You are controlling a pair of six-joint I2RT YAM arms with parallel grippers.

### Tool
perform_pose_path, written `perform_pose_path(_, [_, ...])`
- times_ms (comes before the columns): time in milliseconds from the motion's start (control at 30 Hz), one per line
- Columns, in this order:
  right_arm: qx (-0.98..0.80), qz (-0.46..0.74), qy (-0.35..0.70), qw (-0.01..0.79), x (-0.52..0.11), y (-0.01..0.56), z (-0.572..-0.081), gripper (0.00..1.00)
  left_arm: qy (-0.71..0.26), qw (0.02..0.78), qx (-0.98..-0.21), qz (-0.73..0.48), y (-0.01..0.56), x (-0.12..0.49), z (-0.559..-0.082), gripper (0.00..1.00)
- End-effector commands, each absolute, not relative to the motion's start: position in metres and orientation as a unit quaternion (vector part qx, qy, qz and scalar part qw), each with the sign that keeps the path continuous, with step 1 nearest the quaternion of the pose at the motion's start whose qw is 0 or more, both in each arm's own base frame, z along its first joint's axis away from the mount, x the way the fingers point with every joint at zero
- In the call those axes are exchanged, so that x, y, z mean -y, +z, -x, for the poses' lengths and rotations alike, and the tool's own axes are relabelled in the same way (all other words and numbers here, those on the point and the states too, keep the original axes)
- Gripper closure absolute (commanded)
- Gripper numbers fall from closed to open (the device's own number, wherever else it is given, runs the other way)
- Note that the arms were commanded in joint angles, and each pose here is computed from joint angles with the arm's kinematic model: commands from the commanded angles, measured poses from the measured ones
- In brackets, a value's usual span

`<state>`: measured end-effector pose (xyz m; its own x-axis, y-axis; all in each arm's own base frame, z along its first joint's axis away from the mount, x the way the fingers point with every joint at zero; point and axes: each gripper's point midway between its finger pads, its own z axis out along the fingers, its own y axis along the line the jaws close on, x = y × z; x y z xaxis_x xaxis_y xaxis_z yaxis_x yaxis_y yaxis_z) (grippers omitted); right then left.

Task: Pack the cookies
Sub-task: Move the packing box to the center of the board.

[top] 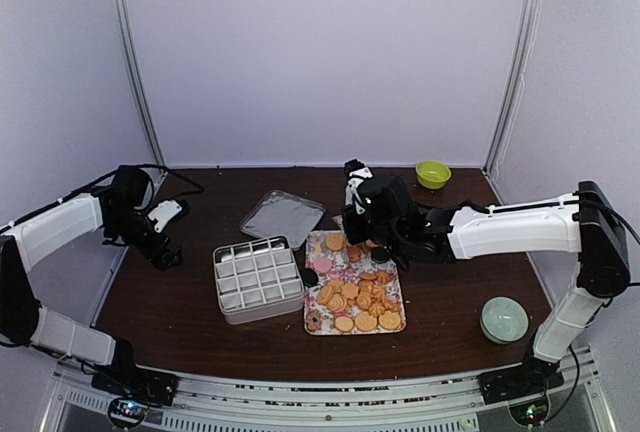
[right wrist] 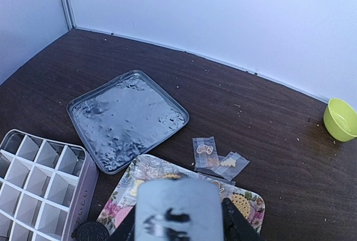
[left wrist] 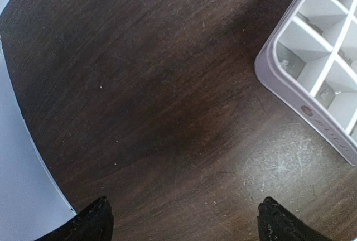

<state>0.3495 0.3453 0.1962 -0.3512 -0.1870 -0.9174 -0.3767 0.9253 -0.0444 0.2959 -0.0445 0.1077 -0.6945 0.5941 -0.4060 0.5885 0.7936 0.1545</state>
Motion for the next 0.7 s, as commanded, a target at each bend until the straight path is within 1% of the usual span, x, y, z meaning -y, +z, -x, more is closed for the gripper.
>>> perform_pose_path(0, [-0.807,0.16,0.092,0.562,-0.344,0.202,-0.357,0.6,0.038,0.22,-0.922,-0.317,0.092,0.033,-0.316,0.08])
perform_pose_path(167, [-0.804,0.156,0.092,0.566,-0.344,0.203,-0.359,0.6,0.018,0.215,-0.926,-0.311,0.082,0.041,-0.331,0.11])
perform_pose_path(400, [-0.816,0.161,0.089,0.549,-0.341,0.181,-0.356,0.62,0.002,0.208,-0.923,-0.323,0.073,0.057,-0.344,0.12])
perform_pose_path(667, [-0.821,0.161,0.085,0.541,-0.333,0.173,-0.351,0.67,-0.007,0.198,-0.921,-0.335,0.059,0.082,-0.354,0.13])
